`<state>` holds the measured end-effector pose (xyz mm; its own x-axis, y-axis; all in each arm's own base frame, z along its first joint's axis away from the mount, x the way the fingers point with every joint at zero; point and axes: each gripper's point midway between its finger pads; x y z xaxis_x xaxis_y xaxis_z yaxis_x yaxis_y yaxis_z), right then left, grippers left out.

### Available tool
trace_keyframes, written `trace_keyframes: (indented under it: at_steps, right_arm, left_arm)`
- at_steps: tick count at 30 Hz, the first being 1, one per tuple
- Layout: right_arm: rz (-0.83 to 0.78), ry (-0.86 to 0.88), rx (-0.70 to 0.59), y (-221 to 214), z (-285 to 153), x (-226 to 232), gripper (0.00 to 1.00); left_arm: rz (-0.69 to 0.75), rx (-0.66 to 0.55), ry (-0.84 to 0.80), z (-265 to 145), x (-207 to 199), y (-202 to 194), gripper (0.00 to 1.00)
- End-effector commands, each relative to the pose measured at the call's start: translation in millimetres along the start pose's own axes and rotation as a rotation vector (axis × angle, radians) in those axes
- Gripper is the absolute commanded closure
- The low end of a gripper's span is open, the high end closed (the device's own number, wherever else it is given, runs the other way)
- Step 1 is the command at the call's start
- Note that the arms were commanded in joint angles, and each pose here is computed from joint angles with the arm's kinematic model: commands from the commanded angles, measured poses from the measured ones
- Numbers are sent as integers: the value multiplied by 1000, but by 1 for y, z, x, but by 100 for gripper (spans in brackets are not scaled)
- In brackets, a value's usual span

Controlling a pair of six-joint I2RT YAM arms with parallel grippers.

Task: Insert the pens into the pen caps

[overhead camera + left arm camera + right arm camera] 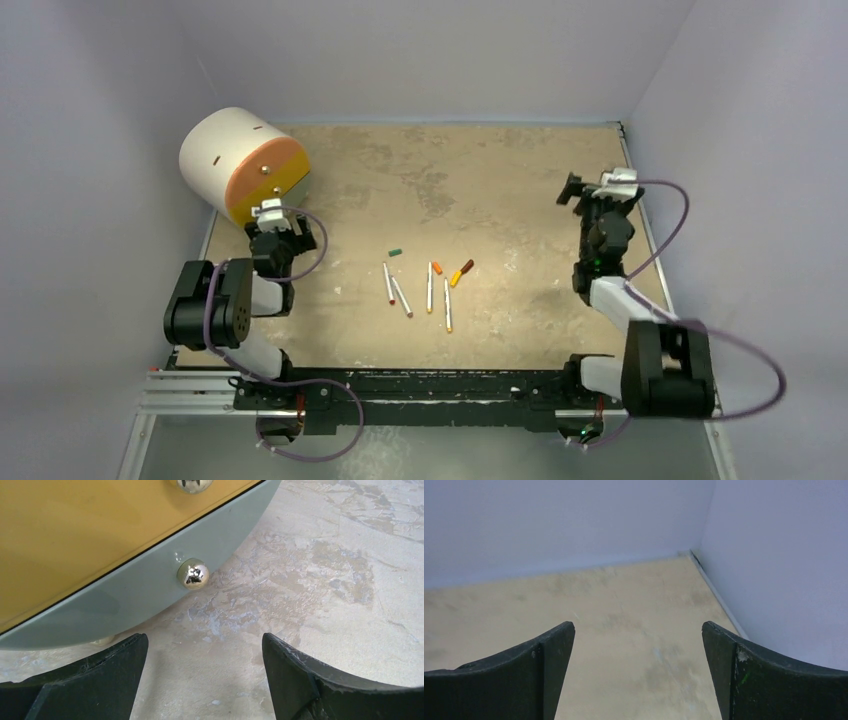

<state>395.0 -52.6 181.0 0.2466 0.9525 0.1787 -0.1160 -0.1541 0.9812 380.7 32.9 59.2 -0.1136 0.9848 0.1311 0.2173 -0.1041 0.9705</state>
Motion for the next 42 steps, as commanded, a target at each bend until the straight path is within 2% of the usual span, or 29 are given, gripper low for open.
trace_keyframes:
  at_steps: [1, 2, 4, 7, 9, 11, 13, 14, 15, 17, 18, 20, 22, 23, 24, 26, 27, 28, 29, 31, 33, 35, 36, 37, 38, 39, 42]
  right_arm:
    - [222, 237, -15, 95, -9, 63, 0]
    - [298, 290, 23, 100, -16, 76, 0]
    - [310, 455, 103, 94, -34, 105, 0]
    - [356, 542, 239, 73, -55, 126, 0]
    - [400, 627, 279, 71, -72, 139, 0]
    - [492, 763, 307, 71, -94, 157, 4]
    - [595, 843, 300, 80, -107, 167, 15]
    - [630, 866, 317, 80, -111, 171, 25]
    - [660, 886, 319, 81, -115, 173, 43]
    - [670, 898, 283, 87, -116, 172, 92]
    - [653, 870, 281, 85, -112, 170, 100]
    - [563, 773, 336, 76, -94, 164, 100]
    - [436, 658, 354, 74, -79, 154, 100]
    - [376, 598, 343, 77, -73, 147, 100]
    - [333, 548, 328, 81, -69, 140, 84]
    - [271, 469, 296, 92, -64, 125, 40]
    - [253, 439, 287, 95, -62, 120, 27]
    - [247, 417, 289, 96, -60, 116, 19]
    - [273, 433, 342, 90, -64, 121, 15]
    - [305, 399, 454, 74, -60, 121, 16]
    - [381, 399, 522, 64, -58, 129, 32]
    - [426, 437, 565, 58, -61, 139, 52]
    - [445, 447, 568, 56, -61, 141, 70]
    - [463, 453, 569, 54, -62, 142, 82]
    - [466, 475, 571, 53, -64, 145, 87]
    - [463, 510, 582, 50, -69, 148, 86]
    - [395, 557, 527, 53, -76, 147, 58]
  left_arm:
    - [18, -72, -24, 2, -1, 45, 16]
    - [23, -84, -23, -2, -2, 54, 16]
    - [16, -105, -47, -5, -9, 69, 16]
    - [-143, -143, -132, -1, -28, 95, 16]
    - [-418, -202, -195, -7, -41, 123, 16]
    - [-672, -193, -276, -11, -55, 144, 16]
    - [-784, -236, -465, -22, -80, 175, 16]
    - [-843, -280, -560, -31, -89, 192, 16]
    - [-901, -333, -641, -40, -92, 209, 16]
    - [-1010, -391, -758, -50, -93, 231, 16]
    - [-1050, -414, -804, -53, -93, 242, 16]
    - [-1078, -386, -829, -43, -96, 252, 16]
    - [-1015, -345, -751, -26, -97, 256, 16]
    - [-939, -309, -676, -16, -96, 255, 16]
    - [-841, -296, -593, -12, -92, 261, 16]
    - [-638, -223, -395, -1, -83, 261, 16]
    - [-542, -187, -306, 2, -76, 260, 16]
    - [-467, -164, -247, 4, -70, 263, 16]
    - [-431, -152, -210, 5, -64, 268, 16]
    - [-463, -176, -133, 2, -48, 280, 16]
    - [-549, -221, -48, -5, -28, 289, 16]
    - [-587, -278, -45, -16, -18, 304, 16]
    - [-629, -296, -22, -23, -12, 308, 16]
    - [-675, -310, 24, -28, -2, 309, 16]
    - [-714, -321, 54, -34, 6, 311, 16]
    - [-713, -339, 46, -40, 8, 316, 16]
    - [-641, -357, -38, -47, -3, 328, 16]
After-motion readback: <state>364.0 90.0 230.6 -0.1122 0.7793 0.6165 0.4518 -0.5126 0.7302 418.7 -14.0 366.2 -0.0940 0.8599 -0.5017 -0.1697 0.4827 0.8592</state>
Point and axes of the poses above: each gripper's point midway between its finger pads, its own z axis out along the fingers, its own x axis along the line the jaws close on, y = z × x, and after that the axes turned 12 degrees about z, right-handed
